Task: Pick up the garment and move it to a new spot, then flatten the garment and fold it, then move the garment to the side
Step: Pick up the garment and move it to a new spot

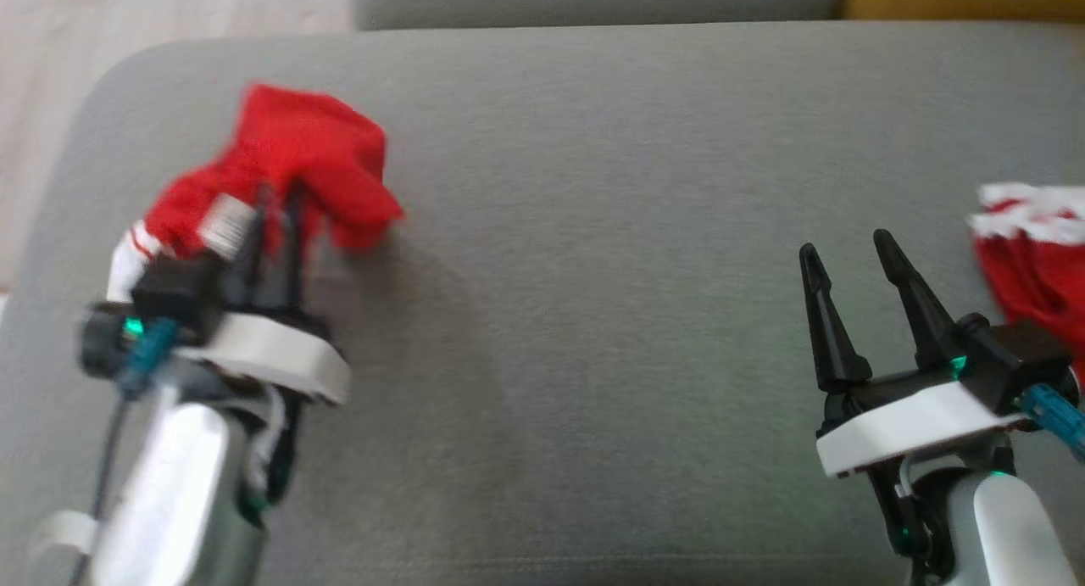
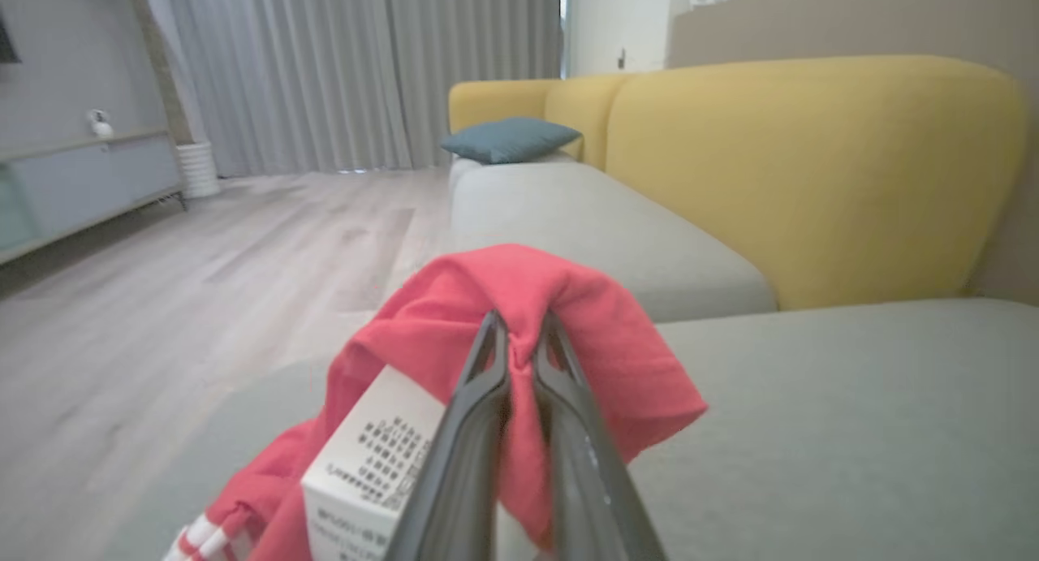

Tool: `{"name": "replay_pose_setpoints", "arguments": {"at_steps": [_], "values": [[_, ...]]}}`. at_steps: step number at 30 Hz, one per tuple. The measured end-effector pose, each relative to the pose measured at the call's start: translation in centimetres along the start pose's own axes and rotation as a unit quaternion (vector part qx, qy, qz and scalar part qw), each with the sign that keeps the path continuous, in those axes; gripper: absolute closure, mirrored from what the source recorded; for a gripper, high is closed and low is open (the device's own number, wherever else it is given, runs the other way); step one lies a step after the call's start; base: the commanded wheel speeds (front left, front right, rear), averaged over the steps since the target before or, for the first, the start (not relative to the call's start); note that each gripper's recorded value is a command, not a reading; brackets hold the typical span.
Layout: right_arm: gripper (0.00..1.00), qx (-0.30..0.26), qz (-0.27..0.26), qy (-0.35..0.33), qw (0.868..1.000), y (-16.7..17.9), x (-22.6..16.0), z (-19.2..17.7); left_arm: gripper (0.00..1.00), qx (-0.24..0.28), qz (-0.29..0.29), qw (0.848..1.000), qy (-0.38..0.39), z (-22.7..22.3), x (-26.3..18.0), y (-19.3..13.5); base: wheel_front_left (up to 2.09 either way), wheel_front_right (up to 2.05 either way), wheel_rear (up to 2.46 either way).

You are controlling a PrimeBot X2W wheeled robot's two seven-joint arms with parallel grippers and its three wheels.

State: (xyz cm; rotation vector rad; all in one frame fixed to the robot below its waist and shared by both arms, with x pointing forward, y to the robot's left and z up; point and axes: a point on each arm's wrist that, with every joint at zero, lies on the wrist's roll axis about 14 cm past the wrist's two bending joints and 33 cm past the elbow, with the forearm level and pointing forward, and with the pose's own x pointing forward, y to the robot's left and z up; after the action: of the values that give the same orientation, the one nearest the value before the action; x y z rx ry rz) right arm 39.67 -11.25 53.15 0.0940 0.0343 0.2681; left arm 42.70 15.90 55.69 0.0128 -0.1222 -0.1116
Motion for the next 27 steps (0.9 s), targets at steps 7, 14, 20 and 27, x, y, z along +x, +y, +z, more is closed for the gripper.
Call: {"name": "replay_pose_setpoints", "arguments": {"at_steps": [7, 14, 20, 27], "values": [[0.00, 0.015, -0.065, -0.006, 0.998, -3.6, -3.1, 0.2, 1.00, -0.045, -0.176, 0.981, 0.068, -4.0, 0.0, -12.9, 0.00, 0.00, 0.00], [0.00, 0.026, -0.124, 0.008, 0.992, -6.8, -5.6, -1.1, 1.00, -0.049, -0.325, 0.941, 0.075, -5.4, 0.0, -23.3, 0.00, 0.00, 0.00], [0.00, 0.034, -0.153, 0.028, 0.987, -8.4, -6.2, -2.7, 0.96, -0.055, -0.377, 0.919, 0.099, -7.9, -0.3, -27.0, 0.00, 0.00, 0.00], [0.00, 0.035, -0.151, 0.038, 0.987, -8.5, -5.5, -3.4, 0.00, -0.048, -0.398, 0.913, 0.077, -8.0, -1.1, -27.9, 0.00, 0.00, 0.00]]}}
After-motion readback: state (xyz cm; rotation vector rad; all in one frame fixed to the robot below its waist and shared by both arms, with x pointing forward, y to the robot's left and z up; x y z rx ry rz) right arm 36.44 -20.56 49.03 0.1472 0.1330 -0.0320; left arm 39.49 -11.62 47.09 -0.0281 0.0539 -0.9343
